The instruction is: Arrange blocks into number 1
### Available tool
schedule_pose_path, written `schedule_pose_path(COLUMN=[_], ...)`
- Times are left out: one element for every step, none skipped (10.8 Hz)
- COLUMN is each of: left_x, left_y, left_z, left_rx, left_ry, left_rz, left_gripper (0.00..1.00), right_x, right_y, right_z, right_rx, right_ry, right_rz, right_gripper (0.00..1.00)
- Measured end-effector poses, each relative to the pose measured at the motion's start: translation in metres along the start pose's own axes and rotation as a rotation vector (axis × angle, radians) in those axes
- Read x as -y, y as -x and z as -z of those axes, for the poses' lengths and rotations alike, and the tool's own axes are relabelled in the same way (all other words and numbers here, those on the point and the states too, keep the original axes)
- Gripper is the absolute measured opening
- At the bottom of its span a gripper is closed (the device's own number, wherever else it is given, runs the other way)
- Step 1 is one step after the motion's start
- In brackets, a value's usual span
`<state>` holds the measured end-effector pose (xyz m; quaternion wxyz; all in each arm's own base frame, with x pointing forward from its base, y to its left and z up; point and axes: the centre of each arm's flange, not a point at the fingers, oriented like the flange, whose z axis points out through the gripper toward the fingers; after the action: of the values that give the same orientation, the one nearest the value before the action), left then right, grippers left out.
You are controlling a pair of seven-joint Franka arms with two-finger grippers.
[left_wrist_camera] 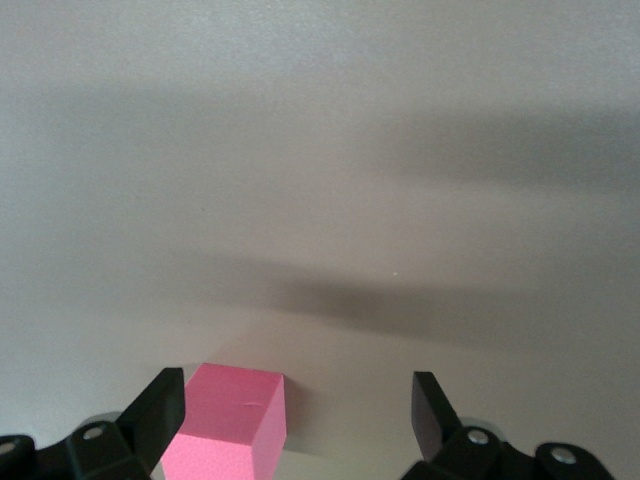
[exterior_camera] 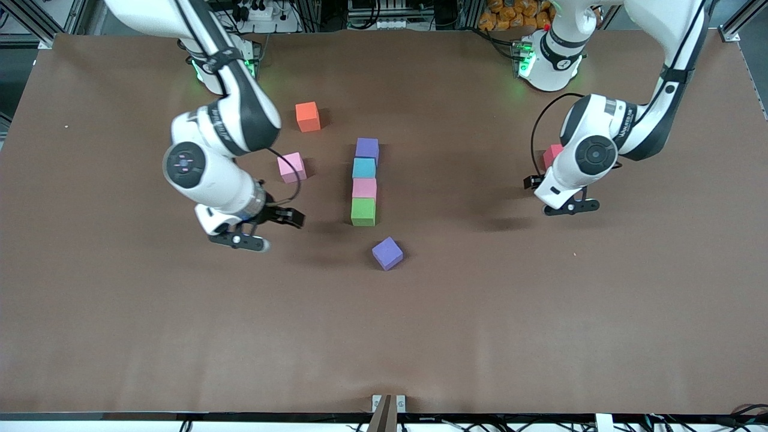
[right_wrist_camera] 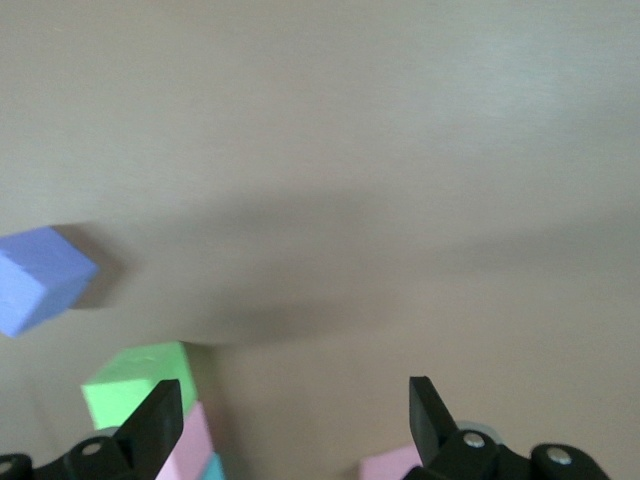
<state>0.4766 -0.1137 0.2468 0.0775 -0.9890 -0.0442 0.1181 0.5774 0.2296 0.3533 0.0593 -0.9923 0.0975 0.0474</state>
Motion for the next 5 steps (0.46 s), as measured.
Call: schedule_pose_path(left_x=[-0.008,-0.027,-0.051,-0.080,-0.113], left_y=[-0.004,-0.007,-0.011,-0.015,-0.017], left_z=[0.009,0.026,0.044,0.059,0.068], left_rx=[-0.016,-0.035,-0.057,-0.078,-0.089], left_ry=[0.036,0.083,0.120,0.142,0.162], left_rz=[0.011,0.019,0.035,0.067,0.102], left_gripper=[1.00,1.00,1.00,1.00,1.00], right_x=[-0.013,-0.020,-0.024,-0.026,-0.029], right_y=[0.000,0.000,-0.001,-0.002,-0.004], right_z=[0.004,0.007,0.009,0.011,0.011], right_rx=[0.002,0.002,-0.003,-0.005,-0.006], right_ry=[0.021,0.035,0.040,0.042,0.041], right_rz=[0.010,0.016,0.024,0.032,0.042], right_gripper=[1.00,1.00,1.00,1.00,1.00])
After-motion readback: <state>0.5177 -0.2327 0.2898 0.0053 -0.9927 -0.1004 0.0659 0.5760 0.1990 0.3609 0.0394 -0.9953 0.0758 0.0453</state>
